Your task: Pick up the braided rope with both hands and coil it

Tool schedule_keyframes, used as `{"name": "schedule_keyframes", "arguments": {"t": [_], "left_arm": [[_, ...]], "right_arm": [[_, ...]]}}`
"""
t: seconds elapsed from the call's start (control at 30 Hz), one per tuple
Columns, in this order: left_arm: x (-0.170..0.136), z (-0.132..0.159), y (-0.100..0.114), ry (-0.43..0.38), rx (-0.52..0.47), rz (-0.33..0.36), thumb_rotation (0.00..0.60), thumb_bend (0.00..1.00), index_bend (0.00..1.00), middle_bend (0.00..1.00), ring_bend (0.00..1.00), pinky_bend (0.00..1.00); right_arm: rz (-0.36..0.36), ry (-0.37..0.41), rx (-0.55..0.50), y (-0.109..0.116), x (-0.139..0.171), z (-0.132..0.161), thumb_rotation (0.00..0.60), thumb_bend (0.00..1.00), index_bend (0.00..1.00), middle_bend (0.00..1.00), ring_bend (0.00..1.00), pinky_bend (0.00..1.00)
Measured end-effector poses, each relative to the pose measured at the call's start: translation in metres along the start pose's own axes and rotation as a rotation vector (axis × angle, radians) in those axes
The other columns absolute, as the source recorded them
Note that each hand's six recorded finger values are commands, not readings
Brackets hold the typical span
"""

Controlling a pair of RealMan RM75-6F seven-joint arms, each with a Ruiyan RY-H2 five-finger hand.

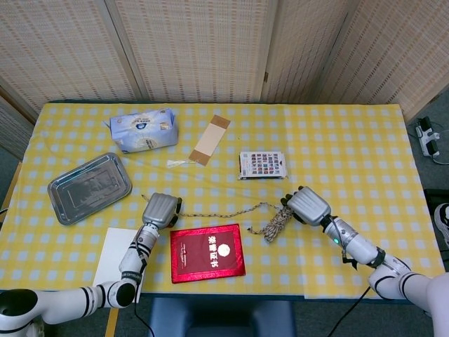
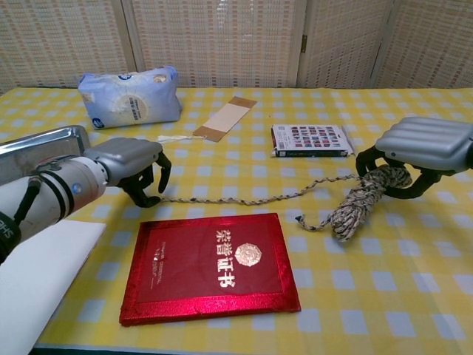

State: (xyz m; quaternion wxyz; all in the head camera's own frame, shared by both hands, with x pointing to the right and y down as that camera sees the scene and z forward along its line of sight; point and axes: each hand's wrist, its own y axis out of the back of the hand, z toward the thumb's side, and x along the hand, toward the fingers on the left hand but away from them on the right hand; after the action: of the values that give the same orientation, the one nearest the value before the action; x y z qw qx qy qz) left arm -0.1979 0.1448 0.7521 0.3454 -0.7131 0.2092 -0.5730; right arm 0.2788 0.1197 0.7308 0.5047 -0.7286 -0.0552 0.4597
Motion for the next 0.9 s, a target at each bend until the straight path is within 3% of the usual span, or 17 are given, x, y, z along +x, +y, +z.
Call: {"name": "schedule_keyframes", "arguments": {"t": [0.63, 0.9], "left_arm": [[0.0061, -0.0039, -0.0078, 0.047, 0.028, -0.061, 0.600, 0.44, 0.56, 0.96, 0.88, 0.90], [0.0060, -0.0043, -0.0095, 0.052, 0.032, -0.072, 0.600, 0.52, 0.58, 0.96, 0.88, 0.90]], "right_arm": [[0.006, -0.003, -0.005, -0.0029, -0.0005, -0.0009, 0.600, 0.55, 0.75, 0.57, 0.62, 0.50], [0.007, -0.007, -0.007, -0.0037, -0.0004, -0.0015, 0.600, 0.55, 0.75, 0.57, 0.62, 0.50]]}}
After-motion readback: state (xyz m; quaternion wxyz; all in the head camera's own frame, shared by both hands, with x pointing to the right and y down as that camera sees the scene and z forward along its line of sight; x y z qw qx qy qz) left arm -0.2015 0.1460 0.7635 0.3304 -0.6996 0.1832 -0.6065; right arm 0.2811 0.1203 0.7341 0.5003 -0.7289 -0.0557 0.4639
